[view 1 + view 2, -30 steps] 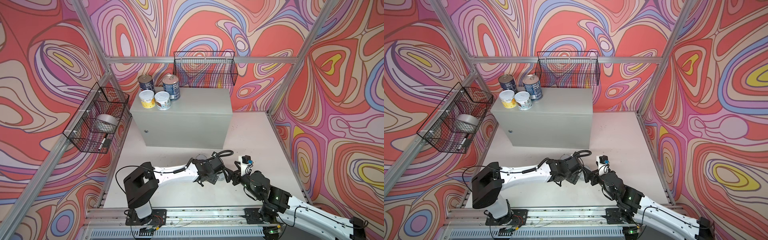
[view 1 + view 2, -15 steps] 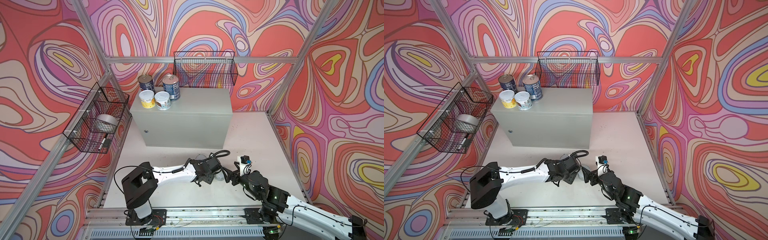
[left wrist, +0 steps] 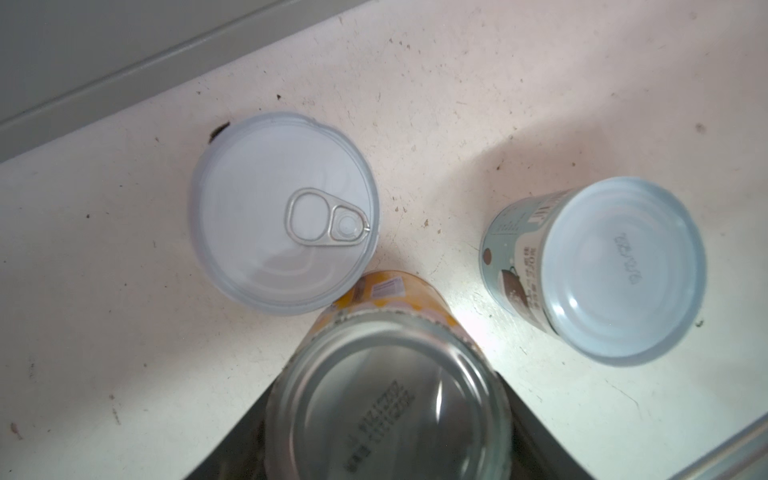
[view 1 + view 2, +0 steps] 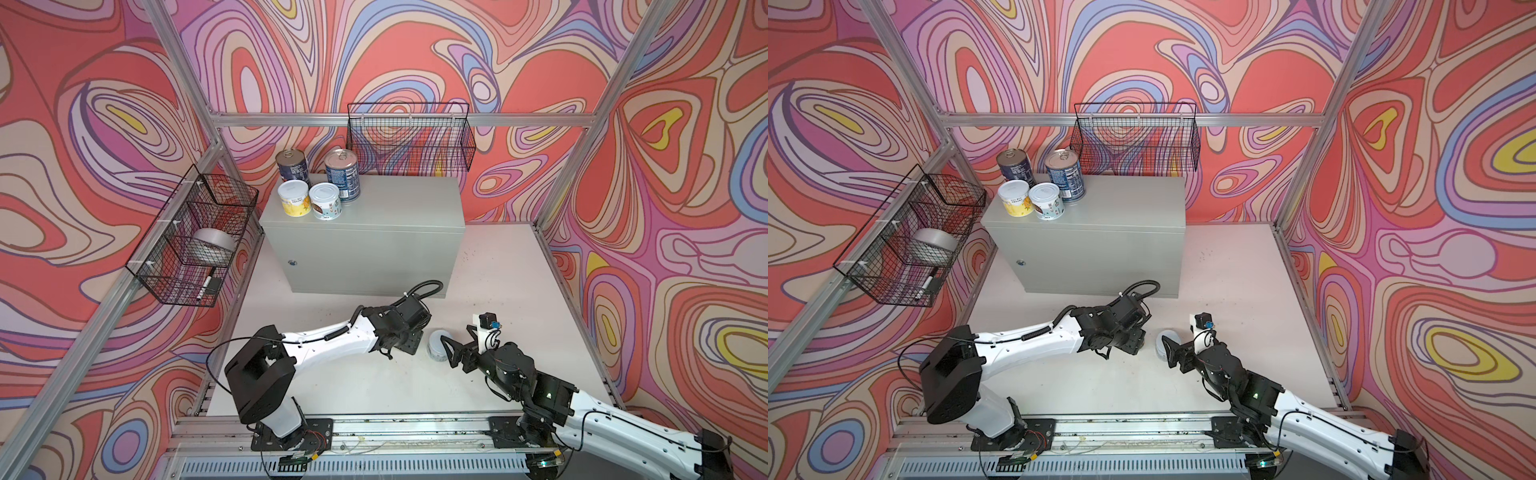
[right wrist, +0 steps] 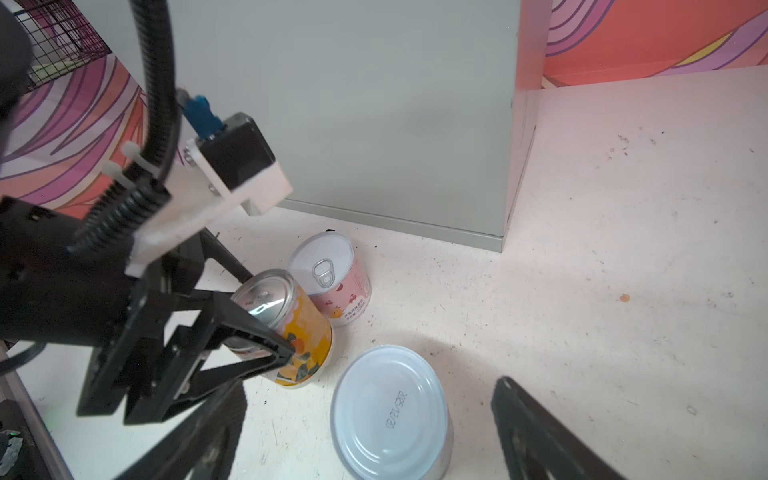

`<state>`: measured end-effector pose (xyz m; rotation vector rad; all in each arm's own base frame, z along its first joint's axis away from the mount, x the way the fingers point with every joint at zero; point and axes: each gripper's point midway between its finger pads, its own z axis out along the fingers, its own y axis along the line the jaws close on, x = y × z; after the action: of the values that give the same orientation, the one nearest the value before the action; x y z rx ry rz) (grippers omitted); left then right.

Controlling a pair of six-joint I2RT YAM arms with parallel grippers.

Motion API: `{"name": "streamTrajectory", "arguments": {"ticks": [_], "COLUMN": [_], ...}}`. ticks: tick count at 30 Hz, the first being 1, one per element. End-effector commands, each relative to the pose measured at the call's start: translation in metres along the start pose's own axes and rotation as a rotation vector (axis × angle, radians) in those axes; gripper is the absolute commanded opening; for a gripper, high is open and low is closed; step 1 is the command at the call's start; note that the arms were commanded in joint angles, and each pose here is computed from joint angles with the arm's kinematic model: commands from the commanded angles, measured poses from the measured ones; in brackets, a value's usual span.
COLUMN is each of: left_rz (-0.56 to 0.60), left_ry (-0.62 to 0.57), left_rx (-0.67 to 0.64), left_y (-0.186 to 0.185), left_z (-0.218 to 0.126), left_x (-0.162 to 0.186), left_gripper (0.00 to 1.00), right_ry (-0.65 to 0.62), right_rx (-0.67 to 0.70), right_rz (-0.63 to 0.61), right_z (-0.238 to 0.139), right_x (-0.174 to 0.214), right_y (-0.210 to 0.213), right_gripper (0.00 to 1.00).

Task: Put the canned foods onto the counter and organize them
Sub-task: 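Lift the juice can with the left gripper toward the right gripper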

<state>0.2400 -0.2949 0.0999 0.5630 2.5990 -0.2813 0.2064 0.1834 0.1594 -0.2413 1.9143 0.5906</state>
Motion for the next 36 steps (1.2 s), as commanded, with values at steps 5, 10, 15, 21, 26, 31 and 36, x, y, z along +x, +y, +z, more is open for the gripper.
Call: {"name": "streamTrajectory", "arguments": {"ticks": [5,10,15,21,26,31,36], "left_rz": [-0.01,-0.034,-0.106,-0.147,-0.168,-0.168,-0.177], "left_ry": [-0.124,-0.15,-0.111,-0.1,-0.076,-0.072,-0.031], "left_rx": [0.077,0.105,0.159,0.224,0.284,0.317,0.377], "left_y": [0.0,0.0,-0.002,-0.008,-0.014,-0.019,-0.031], "left_z": [-0.054,-0.07,-0.063,-0.067,-0.072,-0.074,-0.073], "left_x": [-0.043,-0.056,-0.058,-0.063,-0.064,-0.067,-0.065], "left_gripper": [0.5,0.51,0.51,0.5,0.5,0.49,0.49], "right_ry": [0.02,0.043,0.026,-0.072,-0.062,-0.056,-0.084], "right_rx": [-0.1,-0.185,-0.199,-0.242,-0.271,-0.252,-0.233], "right_rz": [-0.029,-0.09,-0.144,-0.179,-0.22,-0.225,-0.215], "right_z": [0.008,0.019,0.033,0.035,0.042,0.048,0.049], "right_x": [0.002,0.004,-0.002,-0.015,-0.015,-0.014,-0.015], "right_y": [0.022,0.043,0.054,0.063,0.073,0.071,0.067], "right_gripper": [0.95,0.95,0.95,0.95,0.95,0.95,0.95]}}
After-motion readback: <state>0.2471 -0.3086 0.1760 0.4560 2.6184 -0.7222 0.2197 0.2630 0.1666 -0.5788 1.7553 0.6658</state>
